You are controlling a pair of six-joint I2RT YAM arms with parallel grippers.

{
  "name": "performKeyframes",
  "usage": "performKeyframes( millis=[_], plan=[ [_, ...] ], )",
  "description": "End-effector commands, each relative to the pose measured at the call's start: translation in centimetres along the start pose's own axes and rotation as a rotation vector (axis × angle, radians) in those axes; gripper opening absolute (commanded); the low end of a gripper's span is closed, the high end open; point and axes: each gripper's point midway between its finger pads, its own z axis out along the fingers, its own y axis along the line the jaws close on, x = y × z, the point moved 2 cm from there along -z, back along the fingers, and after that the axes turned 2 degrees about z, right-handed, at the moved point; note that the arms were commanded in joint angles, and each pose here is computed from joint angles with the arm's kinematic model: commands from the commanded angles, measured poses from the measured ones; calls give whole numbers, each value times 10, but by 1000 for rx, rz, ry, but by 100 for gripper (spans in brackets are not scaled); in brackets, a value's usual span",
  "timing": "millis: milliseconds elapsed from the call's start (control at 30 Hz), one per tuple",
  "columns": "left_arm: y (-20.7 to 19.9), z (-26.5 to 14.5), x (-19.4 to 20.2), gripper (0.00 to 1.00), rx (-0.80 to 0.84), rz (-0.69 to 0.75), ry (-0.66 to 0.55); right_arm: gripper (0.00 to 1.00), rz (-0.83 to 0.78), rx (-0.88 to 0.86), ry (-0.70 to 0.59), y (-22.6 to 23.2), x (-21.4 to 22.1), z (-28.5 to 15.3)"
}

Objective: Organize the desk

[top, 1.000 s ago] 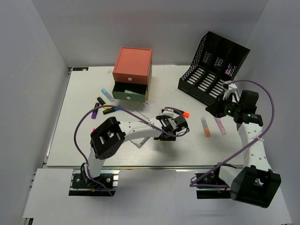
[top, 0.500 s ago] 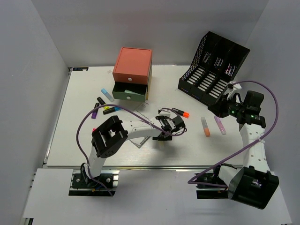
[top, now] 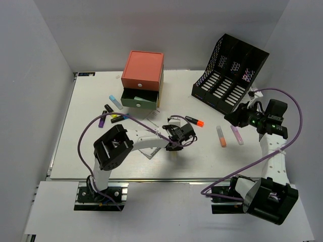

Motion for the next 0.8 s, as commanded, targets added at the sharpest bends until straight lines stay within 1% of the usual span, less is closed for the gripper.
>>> performKeyframes(
  millis=[0, 33, 67, 100, 133, 167, 200, 233, 267, 300, 367, 400, 433, 467, 500, 567, 600, 633, 700, 767],
  plan=[
    [-29, -49, -17, 1, 208, 1, -22, 45, -53, -56, -14, 4, 1, -1],
    [-34, -61, -24, 0, 255, -16, -37, 53, -53, -68, -10, 6, 3, -2],
    [-36, -90, -40, 0, 330, -52, -79, 59, -57, -78, -10, 7, 3, -2],
    [-27, -95, -44, 0, 352, -108, -71, 59, -60, -84, -11, 9, 3, -2],
    [-30, -108, -57, 0, 427, -166, -109, 57, -62, -84, -12, 8, 3, -3],
    [-17, -131, -84, 0, 485, -250, -171, 45, -61, -83, -11, 8, 3, -2],
    [-3, -129, -91, 0, 470, -308, -205, 36, -60, -80, -13, 7, 3, -2],
    [11, -133, -113, 0, 468, -385, -247, 17, -55, -78, -14, 7, 3, -3],
    [21, -142, -128, 0, 474, -439, -277, 7, -52, -76, -12, 7, 4, -3],
    [31, -146, -142, 0, 460, -506, -299, 0, -53, -74, -13, 6, 3, -3],
    [54, -146, -173, 0, 427, -615, -352, 0, -46, -63, -14, 4, 3, -2],
    [61, -150, -187, 0, 426, -692, -372, 0, -49, -60, -16, 4, 3, -2],
    [70, -149, -196, 0, 411, -738, -386, 0, -43, -57, -15, 4, 4, -2],
    [86, -145, -210, 0, 386, -810, -405, 0, -45, -52, -18, 3, 3, -2],
    [92, -145, -218, 0, 392, -879, -410, 0, -46, -50, -19, 3, 3, -2],
    [103, -144, -233, 0, 374, -972, -428, 0, -45, -42, -22, 2, 3, -3],
    [116, -135, -239, 0, 330, -1049, -423, 0, -45, -40, -23, 2, 3, -3],
    [122, -138, -249, 0, 318, -1101, -452, 0, -44, -40, -22, 2, 3, -3],
    [134, -133, -262, 0, 299, -1174, -465, 0, -43, -39, -24, 2, 3, -3],
    [137, -128, -275, 0, 284, -1208, -472, 0, -41, -37, -25, 1, 3, -3]
  ],
)
